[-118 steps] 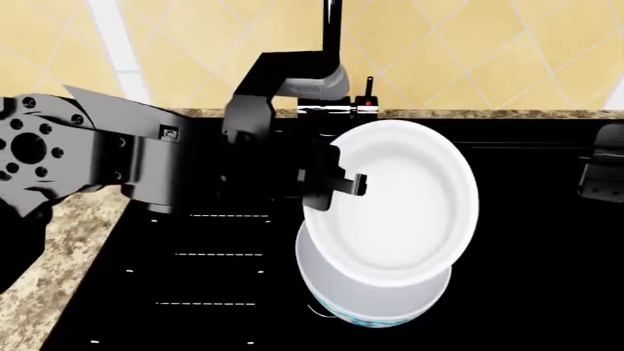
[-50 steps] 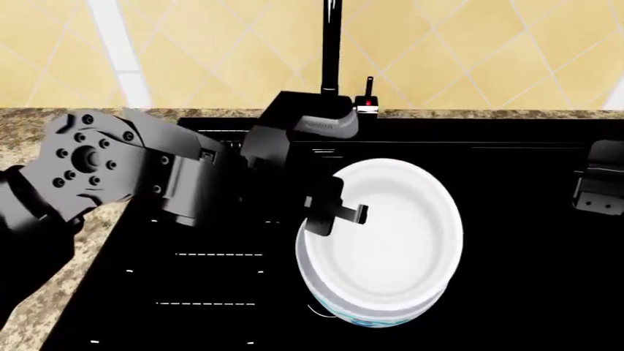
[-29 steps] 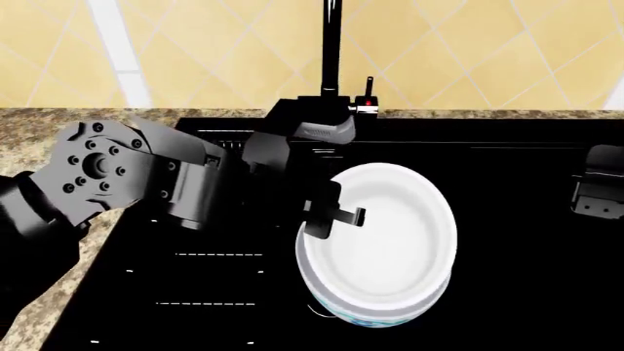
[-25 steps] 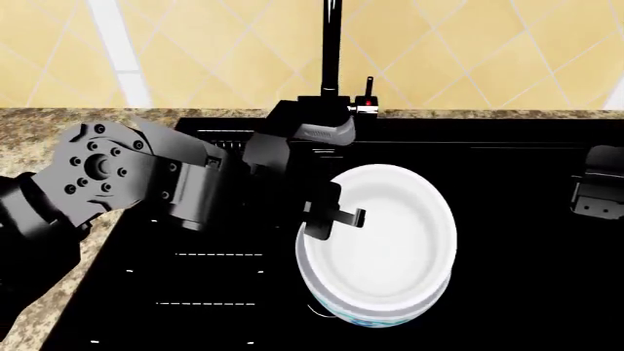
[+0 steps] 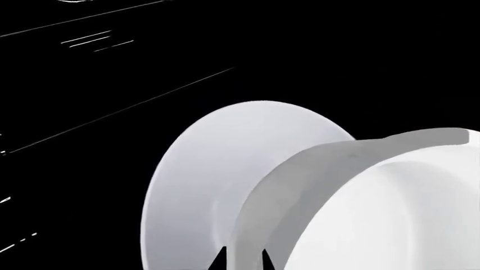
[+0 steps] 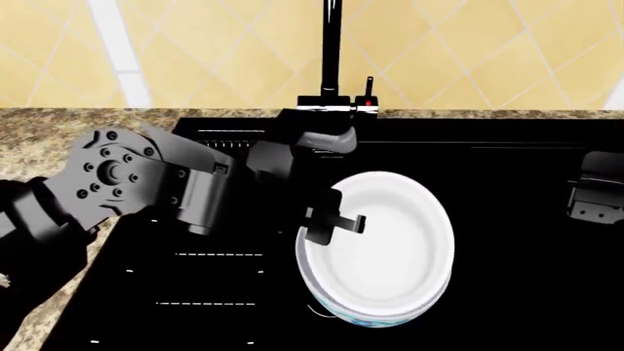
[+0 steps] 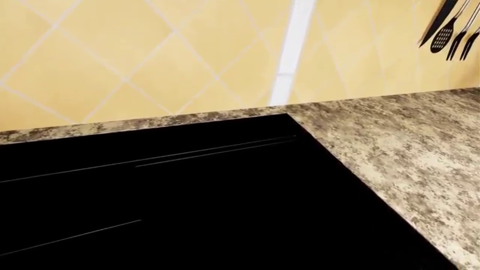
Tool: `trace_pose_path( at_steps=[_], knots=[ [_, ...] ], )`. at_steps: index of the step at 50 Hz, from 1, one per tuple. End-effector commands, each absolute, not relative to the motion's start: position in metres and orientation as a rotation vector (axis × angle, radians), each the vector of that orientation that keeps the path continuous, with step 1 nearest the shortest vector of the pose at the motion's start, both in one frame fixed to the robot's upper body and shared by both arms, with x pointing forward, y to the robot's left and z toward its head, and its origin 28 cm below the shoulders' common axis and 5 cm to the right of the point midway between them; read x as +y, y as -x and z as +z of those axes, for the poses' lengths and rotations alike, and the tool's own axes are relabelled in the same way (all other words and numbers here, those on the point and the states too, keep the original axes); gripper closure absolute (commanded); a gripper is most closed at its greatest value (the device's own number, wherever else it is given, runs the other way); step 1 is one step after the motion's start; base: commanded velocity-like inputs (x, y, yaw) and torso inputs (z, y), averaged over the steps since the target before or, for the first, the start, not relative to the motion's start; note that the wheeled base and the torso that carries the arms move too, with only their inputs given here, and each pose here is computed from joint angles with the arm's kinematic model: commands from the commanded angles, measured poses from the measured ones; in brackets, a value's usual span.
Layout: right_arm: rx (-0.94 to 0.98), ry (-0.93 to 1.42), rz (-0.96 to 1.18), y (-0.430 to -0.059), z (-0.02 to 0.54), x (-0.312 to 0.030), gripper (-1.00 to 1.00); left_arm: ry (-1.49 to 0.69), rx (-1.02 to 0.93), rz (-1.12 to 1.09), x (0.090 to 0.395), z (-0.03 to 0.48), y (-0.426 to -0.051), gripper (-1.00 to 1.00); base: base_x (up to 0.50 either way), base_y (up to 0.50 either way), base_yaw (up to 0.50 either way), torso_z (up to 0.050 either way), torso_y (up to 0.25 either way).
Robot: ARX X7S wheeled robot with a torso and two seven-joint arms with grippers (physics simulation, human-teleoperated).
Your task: Stack the bowls in the sink.
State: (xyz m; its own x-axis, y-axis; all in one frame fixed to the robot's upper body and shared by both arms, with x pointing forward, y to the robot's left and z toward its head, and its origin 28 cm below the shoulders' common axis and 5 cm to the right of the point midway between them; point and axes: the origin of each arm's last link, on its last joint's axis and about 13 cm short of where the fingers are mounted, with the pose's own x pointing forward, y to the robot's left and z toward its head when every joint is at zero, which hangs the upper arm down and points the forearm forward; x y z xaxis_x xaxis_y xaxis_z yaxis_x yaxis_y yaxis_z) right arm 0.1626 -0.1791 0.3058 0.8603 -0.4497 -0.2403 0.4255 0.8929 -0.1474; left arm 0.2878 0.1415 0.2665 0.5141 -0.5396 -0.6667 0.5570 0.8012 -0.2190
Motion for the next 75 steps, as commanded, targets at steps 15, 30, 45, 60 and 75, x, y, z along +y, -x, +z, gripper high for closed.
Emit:
trace_pose_path(
  at_steps=[15,30,45,60,75],
  knots=[
    [0.283,0.090,-0.462,-0.162,0.303,-0.180,-1.00,-0.033,0.777,-0.665,0.140,0.271,-0.289,-1.00,0.00,0.00,0.00,0.000,0.000],
    [0.286,0.091,-0.462,-0.162,0.301,-0.180,-1.00,-0.047,0.742,-0.639,0.145,0.283,-0.288,-1.00,0.00,0.00,0.00,0.000,0.000],
    [0.271,0.082,-0.456,-0.157,0.305,-0.179,-1.00,-0.063,0.644,-0.632,0.160,0.310,-0.279,-1.00,0.00,0.00,0.00,0.000,0.000],
    [0.186,0.066,-0.400,-0.146,0.333,-0.171,-1.00,-0.142,0.557,-0.614,0.187,0.328,-0.249,-1.00,0.00,0.00,0.00,0.000,0.001],
    [0.112,0.063,-0.335,-0.130,0.348,-0.162,-1.00,-0.215,0.428,-0.530,0.213,0.343,-0.212,-1.00,0.00,0.00,0.00,0.000,0.000]
  ],
)
